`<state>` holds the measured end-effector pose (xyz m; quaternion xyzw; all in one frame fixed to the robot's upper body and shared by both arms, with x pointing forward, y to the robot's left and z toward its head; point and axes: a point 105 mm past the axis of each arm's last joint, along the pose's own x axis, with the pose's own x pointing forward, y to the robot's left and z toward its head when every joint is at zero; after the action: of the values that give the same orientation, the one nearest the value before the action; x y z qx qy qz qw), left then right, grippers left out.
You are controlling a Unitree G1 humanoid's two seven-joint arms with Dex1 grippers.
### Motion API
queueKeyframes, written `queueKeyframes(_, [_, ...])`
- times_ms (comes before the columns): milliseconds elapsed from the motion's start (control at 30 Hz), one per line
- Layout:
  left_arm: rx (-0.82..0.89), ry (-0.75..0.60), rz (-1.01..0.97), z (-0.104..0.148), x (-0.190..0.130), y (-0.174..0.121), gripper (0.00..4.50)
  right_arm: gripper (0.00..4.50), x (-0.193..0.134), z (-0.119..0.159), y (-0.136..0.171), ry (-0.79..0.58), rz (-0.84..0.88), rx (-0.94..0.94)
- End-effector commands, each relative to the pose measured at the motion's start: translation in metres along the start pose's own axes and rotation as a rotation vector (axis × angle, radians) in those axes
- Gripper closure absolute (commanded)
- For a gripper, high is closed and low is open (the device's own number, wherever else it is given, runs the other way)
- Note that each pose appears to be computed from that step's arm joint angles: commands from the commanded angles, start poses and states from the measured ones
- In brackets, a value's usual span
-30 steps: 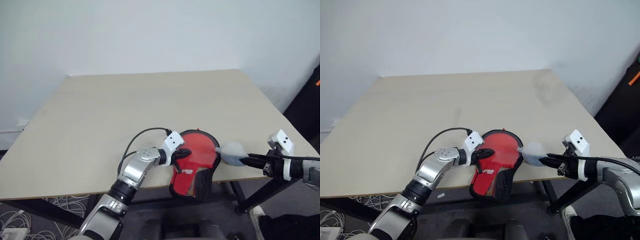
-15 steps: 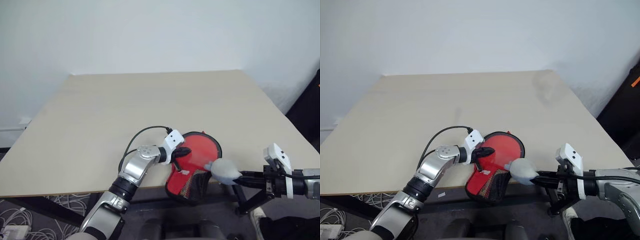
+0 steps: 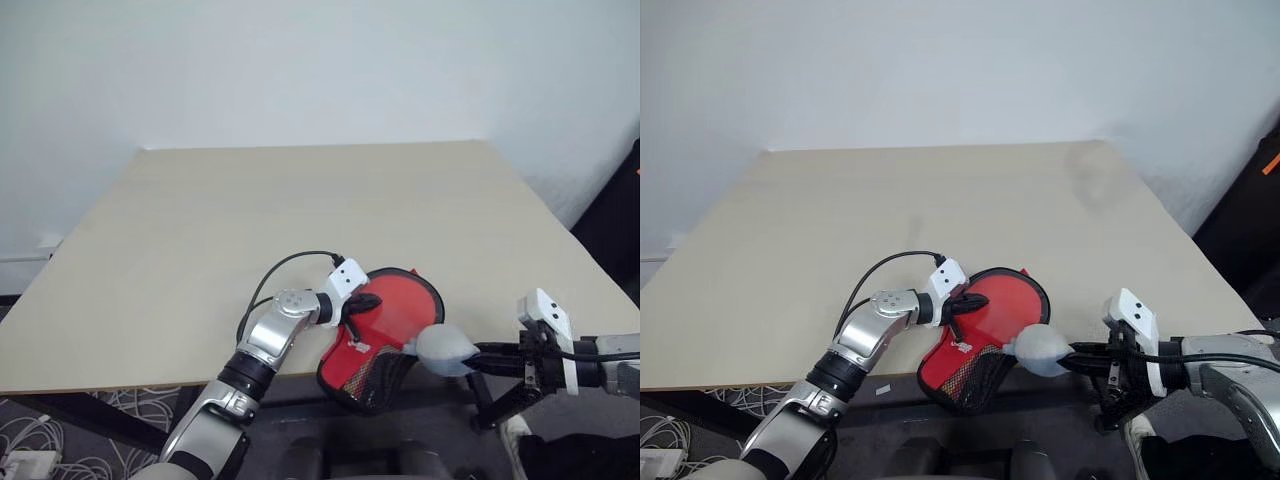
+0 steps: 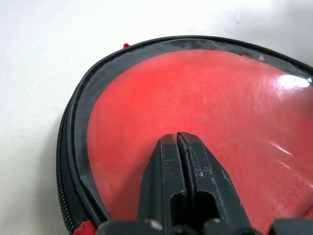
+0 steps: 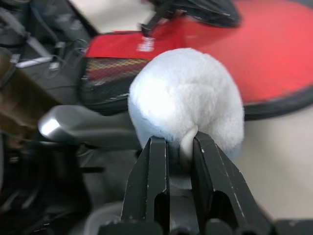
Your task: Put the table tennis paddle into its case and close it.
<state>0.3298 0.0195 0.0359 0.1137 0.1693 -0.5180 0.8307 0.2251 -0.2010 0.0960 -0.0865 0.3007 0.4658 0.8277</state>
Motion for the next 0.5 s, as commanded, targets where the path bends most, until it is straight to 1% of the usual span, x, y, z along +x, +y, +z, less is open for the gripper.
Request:
queueKeyframes(33, [-0.026, 0.101, -0.003, -0.026, 0.003, -0.002, 4.5, 4.24, -0.007, 0.007, -0.041, 0.003, -0.188, -0.023])
queueKeyframes(133, [-0.023, 0.099, -0.002, -0.025, 0.004, -0.001, 4.5, 4.24, -0.009, 0.012, -0.062, -0.005, -0.264, -0.019])
queueKeyframes(233, [-0.021, 0.099, -0.003, -0.025, 0.004, -0.001, 4.5, 4.24, -0.011, 0.007, -0.076, 0.024, -0.311, -0.017])
queueKeyframes(333, [-0.021, 0.099, -0.003, -0.025, 0.004, -0.001, 4.5, 4.24, -0.014, -0.002, -0.082, 0.051, -0.33, -0.002])
queueKeyframes(400, [-0.022, 0.1, -0.002, -0.026, 0.004, -0.002, 4.5, 4.24, -0.014, -0.009, -0.08, 0.069, -0.313, 0.008])
queueKeyframes(467, [-0.023, 0.103, -0.002, -0.027, 0.003, -0.002, 4.5, 3.5, -0.015, -0.012, -0.072, 0.082, -0.27, 0.01])
queueKeyframes(500, [-0.024, 0.103, -0.003, -0.027, 0.003, -0.002, 4.5, 3.25, -0.016, -0.011, -0.07, 0.083, -0.254, 0.005])
